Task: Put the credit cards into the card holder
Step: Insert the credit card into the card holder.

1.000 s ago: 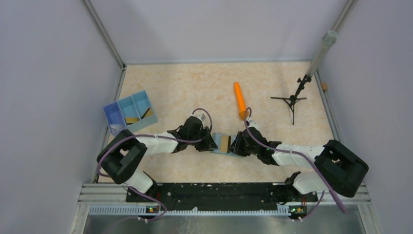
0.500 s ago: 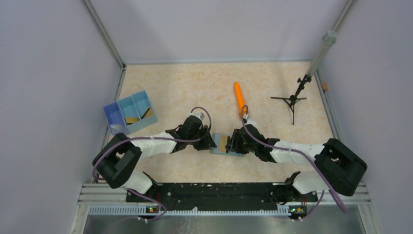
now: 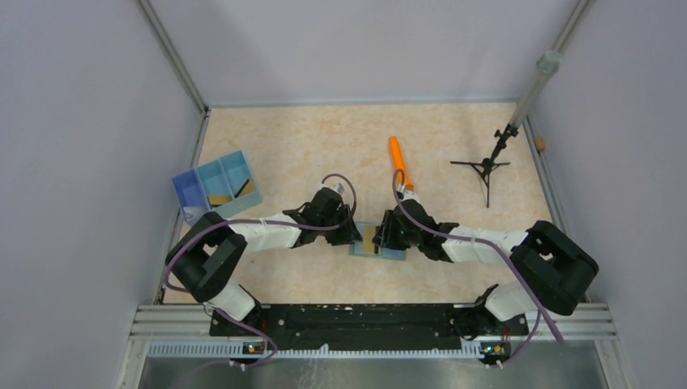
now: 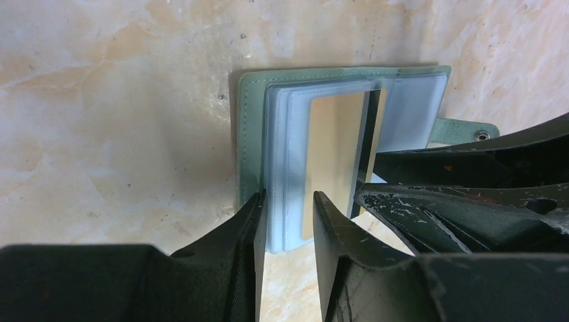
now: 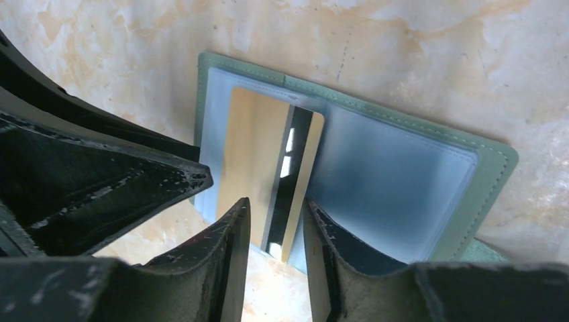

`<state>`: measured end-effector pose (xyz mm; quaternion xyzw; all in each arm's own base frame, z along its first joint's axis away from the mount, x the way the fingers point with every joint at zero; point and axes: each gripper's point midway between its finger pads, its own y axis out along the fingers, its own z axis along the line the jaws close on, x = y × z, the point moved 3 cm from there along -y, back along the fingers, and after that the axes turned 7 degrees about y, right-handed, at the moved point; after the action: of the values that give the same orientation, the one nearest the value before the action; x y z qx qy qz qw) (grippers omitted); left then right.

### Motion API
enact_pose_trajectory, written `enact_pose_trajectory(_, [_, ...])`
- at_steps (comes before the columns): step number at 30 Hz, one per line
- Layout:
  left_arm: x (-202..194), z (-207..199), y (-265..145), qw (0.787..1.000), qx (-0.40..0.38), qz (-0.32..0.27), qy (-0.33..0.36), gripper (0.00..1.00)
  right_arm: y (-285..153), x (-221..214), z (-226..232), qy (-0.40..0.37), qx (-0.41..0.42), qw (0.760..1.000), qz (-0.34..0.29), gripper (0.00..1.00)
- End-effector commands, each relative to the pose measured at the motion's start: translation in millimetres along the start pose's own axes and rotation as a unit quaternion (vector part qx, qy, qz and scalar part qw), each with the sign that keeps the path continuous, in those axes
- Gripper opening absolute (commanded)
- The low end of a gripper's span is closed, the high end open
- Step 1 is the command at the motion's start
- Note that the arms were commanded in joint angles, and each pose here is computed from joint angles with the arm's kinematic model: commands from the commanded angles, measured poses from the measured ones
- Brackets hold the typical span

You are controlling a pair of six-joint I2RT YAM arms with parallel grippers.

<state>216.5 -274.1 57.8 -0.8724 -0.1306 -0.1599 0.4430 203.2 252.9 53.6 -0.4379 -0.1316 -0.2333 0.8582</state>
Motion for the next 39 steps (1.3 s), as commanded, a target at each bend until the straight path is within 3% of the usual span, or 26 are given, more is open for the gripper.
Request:
enact_pose_trajectory(1, [10.6, -9.8, 2.1, 1.0, -0.016, -0.017, 0.012, 0.35, 3.3, 16.1, 23.8, -0.018, 0.036, 0.999, -0.016, 0.31])
enact_pose_trajectory(11, [11.5, -16.8, 3.2, 0.999, -0.038, -0.019, 0.006, 0.34, 9.7, 15.6, 40.2, -0.051, 0.04, 0.998, -0.006, 0.27])
enact_pose_trajectory(16, [19.8, -13.2, -9.1, 0.999, -0.016, -0.034, 0.014, 0.37, 1.0, 25.9, 40.6, -0.052, 0.025, 0.998, -0.028, 0.34])
enact_pose_trajectory(20, [32.9, -1.6, -33.6, 0.998, 0.022, -0.046, 0.023, 0.51, -12.2, 42.1, 41.7, -0.061, 0.028, 0.997, -0.047, 0.43])
enact_pose_trajectory(25, [66.8, 12.2, -83.0, 0.994, 0.065, -0.08, 0.037, 0.8, -32.8, 65.7, 41.5, -0.074, 0.053, 0.993, -0.077, 0.54])
enact_pose_trajectory(30, [111.6, 66.5, -141.5, 0.982, 0.153, -0.107, 0.013, 0.93, -46.4, 78.1, 43.0, -0.097, 0.081, 0.988, -0.085, 0.6])
enact_pose_trajectory(35, [153.0, 134.2, -203.3, 0.949, 0.28, -0.145, -0.019, 0.93, -53.4, 85.6, 39.2, -0.107, 0.092, 0.985, -0.095, 0.61])
enact_pose_trajectory(39, [168.9, 172.7, -237.7, 0.93, 0.316, -0.176, -0.067, 0.91, -55.5, 88.5, 34.9, -0.102, 0.105, 0.984, -0.098, 0.6])
